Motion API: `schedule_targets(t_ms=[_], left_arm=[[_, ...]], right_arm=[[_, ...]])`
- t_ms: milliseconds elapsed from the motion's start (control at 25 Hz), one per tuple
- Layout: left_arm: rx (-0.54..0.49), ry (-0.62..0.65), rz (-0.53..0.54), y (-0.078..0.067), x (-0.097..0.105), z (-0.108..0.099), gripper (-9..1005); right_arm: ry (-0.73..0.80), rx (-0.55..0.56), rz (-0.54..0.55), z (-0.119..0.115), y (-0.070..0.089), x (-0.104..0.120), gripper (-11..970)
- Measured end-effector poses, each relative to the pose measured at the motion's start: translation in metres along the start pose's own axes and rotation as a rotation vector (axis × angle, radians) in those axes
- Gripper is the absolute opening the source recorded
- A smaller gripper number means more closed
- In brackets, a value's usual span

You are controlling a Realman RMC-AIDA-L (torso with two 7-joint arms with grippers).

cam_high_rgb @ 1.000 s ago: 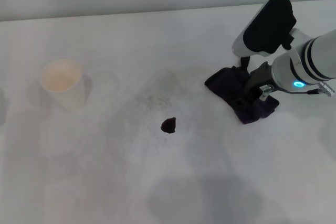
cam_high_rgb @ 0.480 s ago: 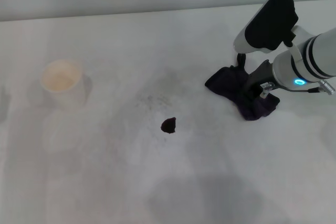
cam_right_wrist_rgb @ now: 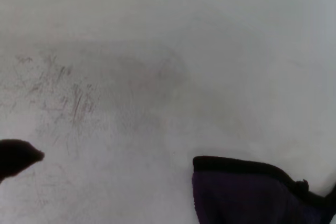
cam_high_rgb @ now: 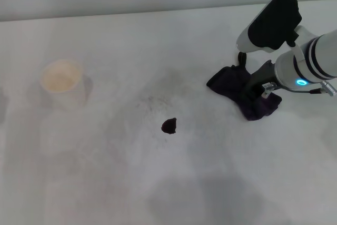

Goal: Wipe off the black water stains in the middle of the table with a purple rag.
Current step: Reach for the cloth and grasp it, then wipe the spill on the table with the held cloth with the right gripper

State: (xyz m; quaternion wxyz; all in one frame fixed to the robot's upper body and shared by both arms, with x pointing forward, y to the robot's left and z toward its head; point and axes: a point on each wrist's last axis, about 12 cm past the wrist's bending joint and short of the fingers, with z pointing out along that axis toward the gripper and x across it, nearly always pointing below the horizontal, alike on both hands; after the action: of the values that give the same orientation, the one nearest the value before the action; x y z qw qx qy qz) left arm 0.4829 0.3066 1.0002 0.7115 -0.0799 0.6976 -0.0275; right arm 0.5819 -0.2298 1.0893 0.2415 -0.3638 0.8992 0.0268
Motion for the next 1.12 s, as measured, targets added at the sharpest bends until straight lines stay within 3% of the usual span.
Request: schedule_targets(t_ms=[560,920,1120], left_arm=[[0.003,0.001,-0.01,-0.0016,0.0003,-0.0001,892],[0.001,0.002,-0.011,-0.0013,0.0007,-0.001,892],[0.003,0.0,-0.013,-0.002,0.0002,0.0002,892]], right_arm=[[0.01,0.003,-0.008,0.0026,0.0003,0.0034,176],[0.004,0.01,0.0,0.0004,-0.0049,0.004,104],[-0.013,-0.041,-0.058,-0.0041,0.002,-0.002,92]])
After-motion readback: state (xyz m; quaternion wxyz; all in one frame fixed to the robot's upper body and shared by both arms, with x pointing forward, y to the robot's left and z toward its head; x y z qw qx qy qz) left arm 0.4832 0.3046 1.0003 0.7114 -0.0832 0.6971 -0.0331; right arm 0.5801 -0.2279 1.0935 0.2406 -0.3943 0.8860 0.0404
